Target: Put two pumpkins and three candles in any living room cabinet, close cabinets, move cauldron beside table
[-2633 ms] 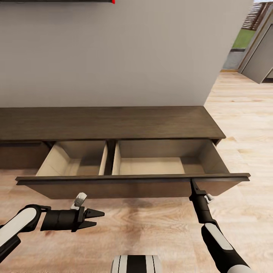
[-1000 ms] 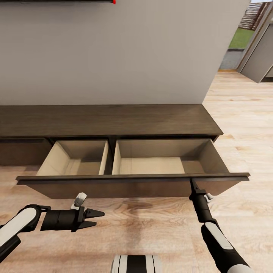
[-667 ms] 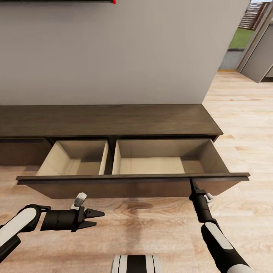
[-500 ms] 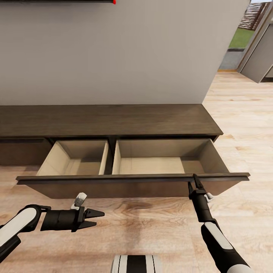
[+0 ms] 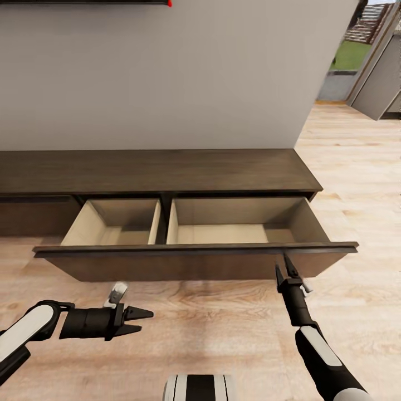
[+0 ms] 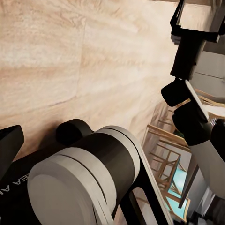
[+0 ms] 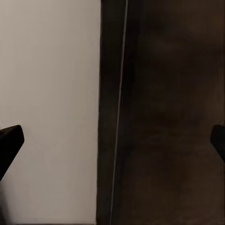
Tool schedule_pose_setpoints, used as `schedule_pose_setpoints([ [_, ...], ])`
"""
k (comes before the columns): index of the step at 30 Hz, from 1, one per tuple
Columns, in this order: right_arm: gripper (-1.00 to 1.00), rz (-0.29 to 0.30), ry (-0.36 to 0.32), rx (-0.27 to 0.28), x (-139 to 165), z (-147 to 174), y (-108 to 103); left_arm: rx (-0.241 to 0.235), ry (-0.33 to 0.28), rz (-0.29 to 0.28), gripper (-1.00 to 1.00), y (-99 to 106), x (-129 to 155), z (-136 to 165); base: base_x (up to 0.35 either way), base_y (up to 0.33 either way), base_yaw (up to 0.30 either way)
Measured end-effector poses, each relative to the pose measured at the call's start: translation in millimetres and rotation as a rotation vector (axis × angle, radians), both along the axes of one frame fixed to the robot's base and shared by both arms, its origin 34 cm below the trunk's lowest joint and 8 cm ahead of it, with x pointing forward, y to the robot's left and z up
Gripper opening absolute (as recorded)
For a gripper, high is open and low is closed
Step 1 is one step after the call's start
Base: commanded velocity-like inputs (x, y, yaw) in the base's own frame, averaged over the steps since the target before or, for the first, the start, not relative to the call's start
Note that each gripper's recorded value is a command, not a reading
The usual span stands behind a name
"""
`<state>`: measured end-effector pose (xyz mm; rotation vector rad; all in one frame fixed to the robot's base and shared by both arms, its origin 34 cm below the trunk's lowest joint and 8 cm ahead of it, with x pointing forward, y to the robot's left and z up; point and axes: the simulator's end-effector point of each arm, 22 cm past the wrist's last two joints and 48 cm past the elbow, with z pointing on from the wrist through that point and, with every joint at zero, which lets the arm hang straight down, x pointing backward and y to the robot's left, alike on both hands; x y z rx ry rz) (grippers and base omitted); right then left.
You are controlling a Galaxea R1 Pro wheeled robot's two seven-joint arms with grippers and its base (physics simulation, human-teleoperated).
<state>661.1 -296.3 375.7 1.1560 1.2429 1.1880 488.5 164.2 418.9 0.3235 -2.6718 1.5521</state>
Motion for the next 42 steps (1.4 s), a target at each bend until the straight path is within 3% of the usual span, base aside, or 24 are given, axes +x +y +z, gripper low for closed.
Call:
schedule_pose_setpoints([
  [9,1.00,0.026,0.025,0.022,0,-5,7,0.001,-0.002,0.003,1.00,1,1,0,-0.281,0.000,0.000],
  [11,1.00,0.070,0.073,0.064,-1,-15,18,0.003,-0.003,0.007,1.00,3,2,0,-0.057,0.000,0.000],
  [16,1.00,0.186,0.269,0.134,-10,-48,49,0.005,-0.021,0.012,1.00,5,5,8,-0.012,0.000,0.000],
  [20,1.00,0.251,0.314,0.169,-14,-49,63,0.007,-0.034,0.010,1.00,5,5,14,-0.001,0.000,0.000],
  [23,1.00,0.382,0.389,0.222,-47,-61,92,0.015,-0.040,0.002,1.00,4,3,16,0.000,0.000,0.000],
  [24,1.00,0.441,0.466,0.218,-76,-79,104,0.021,-0.044,-0.001,1.00,5,3,17,0.000,0.000,0.000],
  [26,1.00,0.486,0.533,0.195,-102,-93,106,0.026,-0.052,-0.003,1.00,5,3,19,0.000,0.000,0.000],
  [30,1.00,0.553,0.655,0.076,-144,-117,74,0.040,-0.069,-0.006,1.00,7,3,23,0.000,0.000,0.000],
  [35,1.00,0.585,0.772,-0.008,-186,-143,50,0.118,-0.081,-0.012,1.00,16,3,17,0.000,0.000,0.000],
  [39,1.00,0.570,0.834,0.001,-210,-158,42,0.176,-0.090,-0.014,1.00,23,3,15,0.000,0.000,0.000],
  [42,1.00,0.559,0.858,0.008,-220,-162,39,0.185,-0.101,-0.013,1.00,24,4,18,0.000,0.000,0.000],
])
